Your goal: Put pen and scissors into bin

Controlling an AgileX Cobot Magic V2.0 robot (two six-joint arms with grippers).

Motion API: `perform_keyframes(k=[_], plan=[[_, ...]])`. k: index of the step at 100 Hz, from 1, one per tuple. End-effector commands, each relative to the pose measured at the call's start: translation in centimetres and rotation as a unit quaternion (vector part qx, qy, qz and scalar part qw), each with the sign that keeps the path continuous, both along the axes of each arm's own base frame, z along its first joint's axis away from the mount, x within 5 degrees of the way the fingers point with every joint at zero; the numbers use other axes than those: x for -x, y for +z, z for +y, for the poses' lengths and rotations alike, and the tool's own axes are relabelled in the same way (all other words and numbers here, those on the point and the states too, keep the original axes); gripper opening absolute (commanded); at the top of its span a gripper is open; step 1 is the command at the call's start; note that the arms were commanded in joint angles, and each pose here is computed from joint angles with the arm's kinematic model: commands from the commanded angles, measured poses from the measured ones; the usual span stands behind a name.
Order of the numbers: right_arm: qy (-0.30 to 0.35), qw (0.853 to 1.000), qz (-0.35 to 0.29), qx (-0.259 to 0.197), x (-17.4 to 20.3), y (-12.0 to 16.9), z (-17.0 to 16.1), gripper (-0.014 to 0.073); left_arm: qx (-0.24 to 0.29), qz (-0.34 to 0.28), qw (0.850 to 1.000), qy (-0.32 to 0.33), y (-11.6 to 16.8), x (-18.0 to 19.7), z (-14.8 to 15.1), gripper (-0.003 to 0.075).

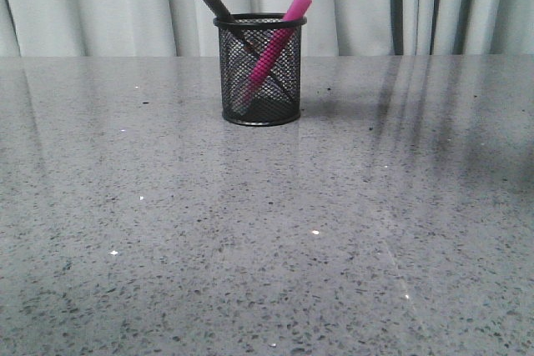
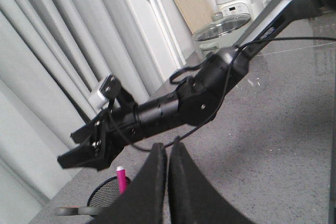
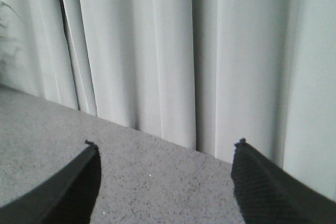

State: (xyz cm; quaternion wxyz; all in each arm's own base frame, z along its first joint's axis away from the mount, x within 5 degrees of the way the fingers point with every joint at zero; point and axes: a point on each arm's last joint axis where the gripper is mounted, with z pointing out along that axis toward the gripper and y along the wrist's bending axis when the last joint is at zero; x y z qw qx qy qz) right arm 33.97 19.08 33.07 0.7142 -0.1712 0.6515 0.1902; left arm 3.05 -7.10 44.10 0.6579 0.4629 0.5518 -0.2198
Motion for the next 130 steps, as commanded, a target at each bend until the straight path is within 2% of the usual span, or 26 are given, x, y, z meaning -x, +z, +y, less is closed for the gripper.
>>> perform_keyframes(k=[1,8,13,14,18,23,30,40,48,65,81,89,102,130], plan=[[-0.002,0.997,-0.064,-0.031,2.2,5.3,-1.4,0.0415,0.053,-0.012,0.998,0.02,1.3,-0.3,0.2,-0.0022],[-0.004,0.999,-0.033,-0.014,3.4,6.3,-2.1,0.0269,0.064,-0.016,0.997,0.037,1.3,-0.7,0.4,-0.0022],[-0.004,1.0,-0.008,0.001,4.3,6.9,-2.7,0.0109,0.073,-0.019,0.996,0.051,1.1,-0.9,0.5,-0.0022],[-0.005,1.0,0.0,0.005,4.6,7.1,-2.8,0.0031,0.075,-0.019,0.995,0.055,1.0,-1.0,0.5,-0.0022],[-0.005,1.0,0.013,0.014,5.6,7.6,-3.4,-0.0075,0.087,-0.021,0.994,0.07,0.7,-1.1,0.8,-0.0022],[-0.005,1.0,0.018,0.021,6.9,8.0,-4.1,-0.0057,0.108,-0.016,0.99,0.092,0.1,-1.3,1.2,-0.0022],[-0.005,1.0,-0.001,0.02,9.4,8.4,-5.4,-0.0057,0.165,-0.011,0.976,0.14,-0.9,-1.3,2.2,-0.0022],[-0.004,0.999,-0.025,0.039,13.5,7.6,-7.6,-0.0057,0.246,-0.02,0.946,0.212,-3.0,-1.0,4.1,-0.0022],[-0.005,0.998,-0.035,0.053,17.1,6.4,-9.6,-0.0057,0.266,-0.031,0.934,0.238,-5.3,-0.4,5.0,-0.0022],[-0.013,0.996,-0.072,0.057,24.5,3.1,-13.7,-0.0057,0.265,-0.009,0.934,0.238,-9.8,0.2,5.2,-0.0022],[-0.029,0.993,-0.099,0.057,29.2,-0.4,-16.6,-0.0057,0.269,0.014,0.933,0.238,-11.9,0.1,5.1,-0.0022],[-0.039,0.993,-0.098,0.059,30.5,-1.5,-17.5,-0.0057,0.266,0.019,0.934,0.239,-12.3,0.0,5.1,-0.0022],[-0.048,0.99,-0.119,0.052,32.0,-1.7,-18.5,-0.0057,0.266,0.019,0.934,0.239,-12.3,0.0,5.1,-0.0022],[-0.048,0.988,-0.14,0.04,32.4,-1.4,-18.6,-0.0057,0.266,0.019,0.934,0.239,-12.3,0.0,5.1,-0.0022]])
